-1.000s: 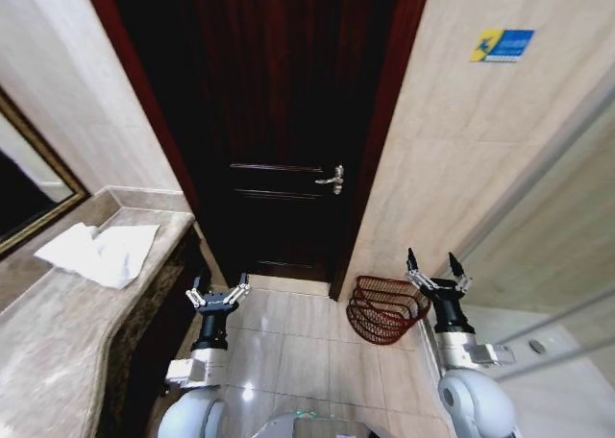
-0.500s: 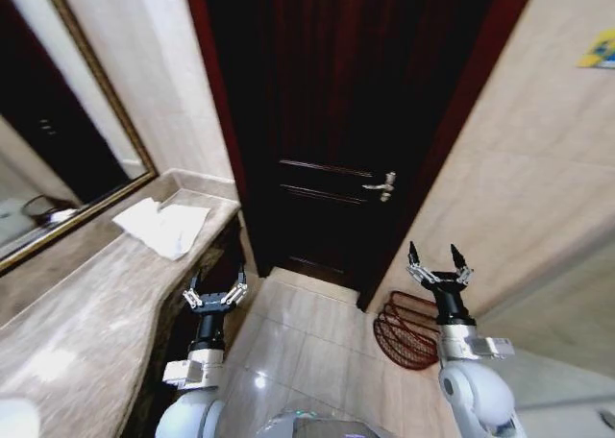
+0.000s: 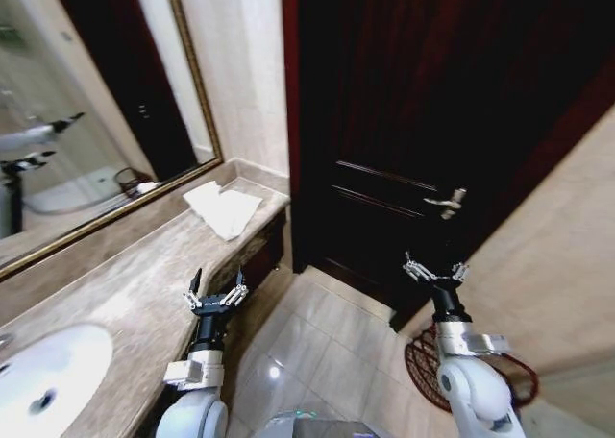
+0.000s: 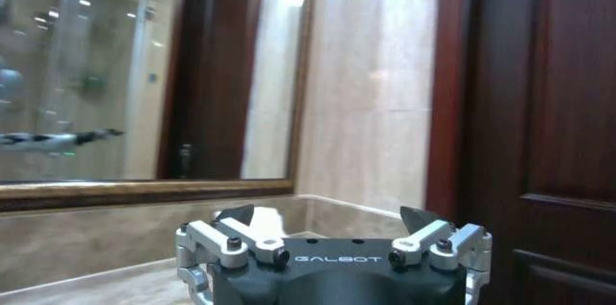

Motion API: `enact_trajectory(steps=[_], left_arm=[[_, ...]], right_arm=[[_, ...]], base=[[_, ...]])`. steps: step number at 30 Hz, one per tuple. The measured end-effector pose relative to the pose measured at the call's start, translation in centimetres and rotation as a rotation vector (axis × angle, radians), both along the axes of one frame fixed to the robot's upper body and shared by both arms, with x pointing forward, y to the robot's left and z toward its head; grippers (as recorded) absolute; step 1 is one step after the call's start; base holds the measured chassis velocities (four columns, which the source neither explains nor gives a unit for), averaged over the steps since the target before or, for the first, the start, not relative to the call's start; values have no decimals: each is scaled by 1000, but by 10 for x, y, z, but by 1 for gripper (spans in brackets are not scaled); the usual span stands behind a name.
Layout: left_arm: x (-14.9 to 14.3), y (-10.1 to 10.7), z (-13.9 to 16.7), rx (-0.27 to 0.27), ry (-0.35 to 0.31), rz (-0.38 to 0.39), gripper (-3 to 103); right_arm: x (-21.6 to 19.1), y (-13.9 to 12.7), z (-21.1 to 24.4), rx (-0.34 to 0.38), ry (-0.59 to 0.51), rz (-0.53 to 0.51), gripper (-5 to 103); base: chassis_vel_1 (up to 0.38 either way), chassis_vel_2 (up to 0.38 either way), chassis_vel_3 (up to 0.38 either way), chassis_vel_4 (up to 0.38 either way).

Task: Discard the used towel into the hamper.

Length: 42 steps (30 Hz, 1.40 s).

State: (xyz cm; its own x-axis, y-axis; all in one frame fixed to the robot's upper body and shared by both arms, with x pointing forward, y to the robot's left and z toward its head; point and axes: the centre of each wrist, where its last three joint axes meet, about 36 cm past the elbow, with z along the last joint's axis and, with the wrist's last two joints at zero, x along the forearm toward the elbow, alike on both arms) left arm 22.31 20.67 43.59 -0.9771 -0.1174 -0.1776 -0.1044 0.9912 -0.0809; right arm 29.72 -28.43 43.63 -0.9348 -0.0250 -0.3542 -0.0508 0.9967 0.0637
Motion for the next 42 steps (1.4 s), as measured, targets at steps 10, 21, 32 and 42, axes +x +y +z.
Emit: enact_trajectory(steps=[10, 21, 32, 42], left_arm=[[2, 1, -6, 78, -16, -1, 99], [-1, -8, -10, 113, -5, -14, 98], [0, -10, -17, 106, 1, -8, 98], [1, -9, -19, 97, 5, 1, 97]], right_arm=[[0, -3, 0, -19, 1, 11, 100], [-7, 0, 6, -31, 23, 28, 100], [-14, -2, 7, -43, 25, 36, 100], [-16, -2, 4, -41, 31, 33, 100]], base=[[123, 118, 117, 119], [7, 11, 4, 7], [-46, 42, 35, -38], [-123, 119, 121, -115]])
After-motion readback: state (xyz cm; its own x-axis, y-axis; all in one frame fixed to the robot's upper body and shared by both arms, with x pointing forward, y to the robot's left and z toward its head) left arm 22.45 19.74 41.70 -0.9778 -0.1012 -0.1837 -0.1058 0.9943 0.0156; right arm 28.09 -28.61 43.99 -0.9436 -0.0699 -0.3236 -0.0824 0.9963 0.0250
